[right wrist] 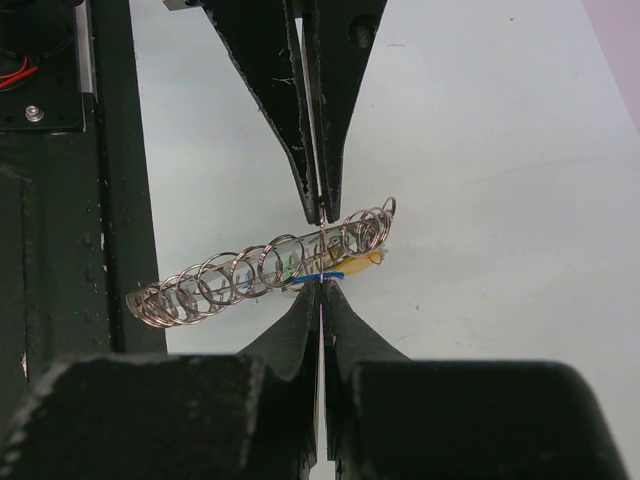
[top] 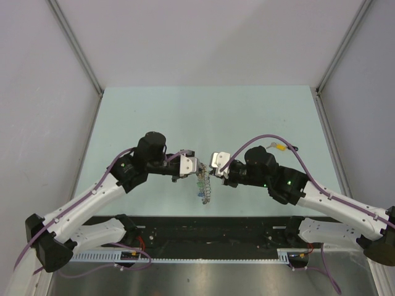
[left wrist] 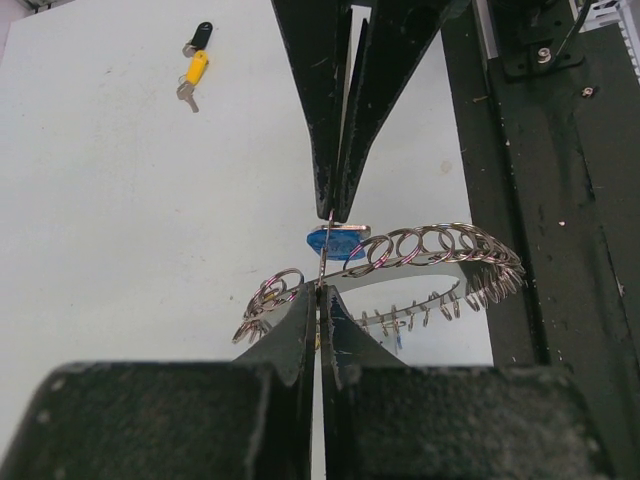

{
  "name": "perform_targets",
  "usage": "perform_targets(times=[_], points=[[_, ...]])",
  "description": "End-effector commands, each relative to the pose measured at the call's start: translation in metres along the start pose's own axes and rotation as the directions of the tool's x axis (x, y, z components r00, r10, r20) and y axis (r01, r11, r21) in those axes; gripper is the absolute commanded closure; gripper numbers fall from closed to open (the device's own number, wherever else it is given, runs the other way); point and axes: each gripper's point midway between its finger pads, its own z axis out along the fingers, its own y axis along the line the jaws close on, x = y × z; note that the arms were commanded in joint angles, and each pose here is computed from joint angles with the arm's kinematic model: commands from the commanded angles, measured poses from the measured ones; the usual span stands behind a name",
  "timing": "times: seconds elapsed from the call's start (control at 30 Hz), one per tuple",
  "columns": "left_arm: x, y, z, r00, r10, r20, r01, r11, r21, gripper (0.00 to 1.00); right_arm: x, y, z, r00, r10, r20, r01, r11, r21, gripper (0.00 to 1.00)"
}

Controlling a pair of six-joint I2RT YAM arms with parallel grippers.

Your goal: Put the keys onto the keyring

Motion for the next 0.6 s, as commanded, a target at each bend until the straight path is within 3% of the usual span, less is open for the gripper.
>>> perform_targets(times=[0.0, 0.57], points=[[-0.0238, 0.0115, -0.0055, 0.994, 0.088, 0.071, -0.084, 0.995, -0.06, 1.0, -0.0244, -0.0063, -0.0072, 0.998, -0.014, 0.063, 0.013, 1.0, 0.024, 1.0], [-0.0259, 0.0061, -0.0049, 0.992, 0.093, 0.088, -0.091, 0.995, -0.033, 1.0, -0.0225, -0.0134, -0.0071, 0.999, -0.003, 0.052, 0.0, 0.998, 0.063, 1.0]])
